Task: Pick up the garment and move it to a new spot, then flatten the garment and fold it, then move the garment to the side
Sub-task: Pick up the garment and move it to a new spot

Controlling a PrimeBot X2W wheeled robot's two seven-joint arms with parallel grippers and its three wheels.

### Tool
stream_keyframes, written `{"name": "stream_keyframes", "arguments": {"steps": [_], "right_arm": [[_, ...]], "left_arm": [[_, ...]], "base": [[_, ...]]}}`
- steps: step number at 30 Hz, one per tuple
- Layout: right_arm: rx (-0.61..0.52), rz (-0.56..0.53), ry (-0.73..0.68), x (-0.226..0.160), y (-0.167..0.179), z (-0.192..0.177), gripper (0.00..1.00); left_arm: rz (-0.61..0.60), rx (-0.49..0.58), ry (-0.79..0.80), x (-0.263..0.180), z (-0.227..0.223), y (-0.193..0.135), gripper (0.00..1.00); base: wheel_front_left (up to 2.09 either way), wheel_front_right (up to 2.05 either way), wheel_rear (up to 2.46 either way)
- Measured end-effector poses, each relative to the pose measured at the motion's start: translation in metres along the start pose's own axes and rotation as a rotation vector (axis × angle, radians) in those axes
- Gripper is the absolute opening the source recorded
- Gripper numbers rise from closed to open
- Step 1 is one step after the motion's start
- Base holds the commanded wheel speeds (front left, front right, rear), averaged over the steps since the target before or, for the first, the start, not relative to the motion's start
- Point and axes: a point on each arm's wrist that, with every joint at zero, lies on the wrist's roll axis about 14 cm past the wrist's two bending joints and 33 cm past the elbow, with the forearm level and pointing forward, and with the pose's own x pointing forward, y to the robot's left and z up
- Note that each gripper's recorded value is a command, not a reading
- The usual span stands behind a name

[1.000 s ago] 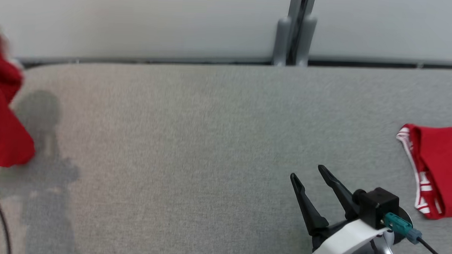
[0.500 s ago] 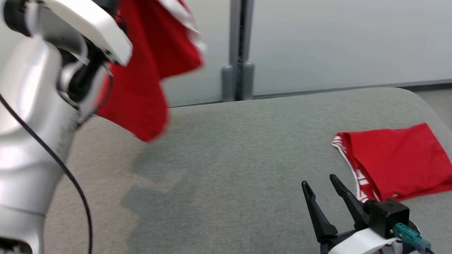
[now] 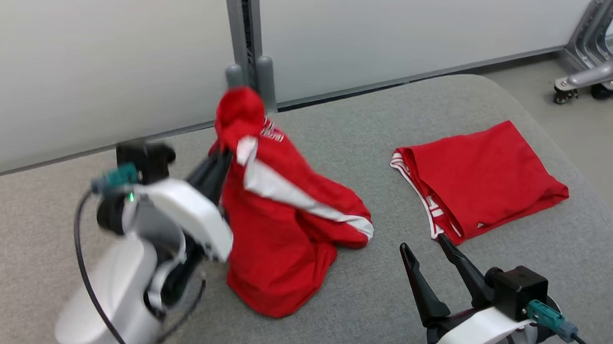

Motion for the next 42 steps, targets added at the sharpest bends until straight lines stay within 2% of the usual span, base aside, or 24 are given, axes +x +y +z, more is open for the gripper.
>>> {"name": "stream_keyframes", "arguments": {"steps": [4, 7, 8, 9, 17, 21, 25, 28, 35, 42], "right_arm": [[0.002, -0.006, 0.008, 0.002, -0.002, -0.002, 1.0], [0.002, 0.005, 0.011, 0.004, 0.001, -0.003, 1.0], [0.001, 0.01, 0.012, 0.006, 0.002, -0.003, 1.0], [0.001, 0.016, 0.013, 0.007, 0.003, -0.004, 1.0], [0.004, 0.087, 0.019, 0.016, 0.024, -0.006, 1.0], [0.016, 0.105, 0.017, 0.017, 0.029, -0.006, 1.0], [0.04, 0.111, -0.015, 0.02, 0.03, -0.001, 1.0], [0.043, 0.097, -0.052, 0.023, 0.024, 0.004, 1.0], [0.016, 0.043, -0.113, 0.028, 0.003, 0.005, 1.0], [-0.078, 0.034, -0.1, 0.025, -0.012, -0.005, 1.0]], "left_arm": [[0.078, -0.098, 0.105, -0.014, -0.06, 0.015, 0.0], [0.136, -0.124, 0.127, -0.024, -0.083, 0.024, 0.0], [0.149, -0.13, 0.121, -0.027, -0.087, 0.025, 0.6], [0.165, -0.147, 0.1, -0.029, -0.087, 0.027, 1.0], [0.233, -0.199, -0.123, -0.05, -0.06, 0.038, 1.0], [0.284, -0.216, -0.31, -0.075, -0.014, 0.056, 1.0], [0.331, -0.164, -0.459, -0.11, 0.022, 0.072, 1.0], [0.38, -0.085, -0.509, -0.146, 0.029, 0.081, 1.0], [0.499, 0.072, -0.44, -0.2, 0.004, 0.094, 1.0], [0.63, 0.109, -0.328, -0.242, -0.034, 0.112, 1.0]], "base": [[0.0, 0.0, 0.0], [0.0, 0.0, 0.0], [0.0, 0.0, 0.0], [0.0, 0.0, 0.0], [0.0, 0.0, 0.0], [0.0, 0.0, 0.0], [0.0, 0.0, 0.0], [0.0, 0.0, 0.0], [0.0, 0.0, 0.0], [0.0, 0.0, 0.0]]}}
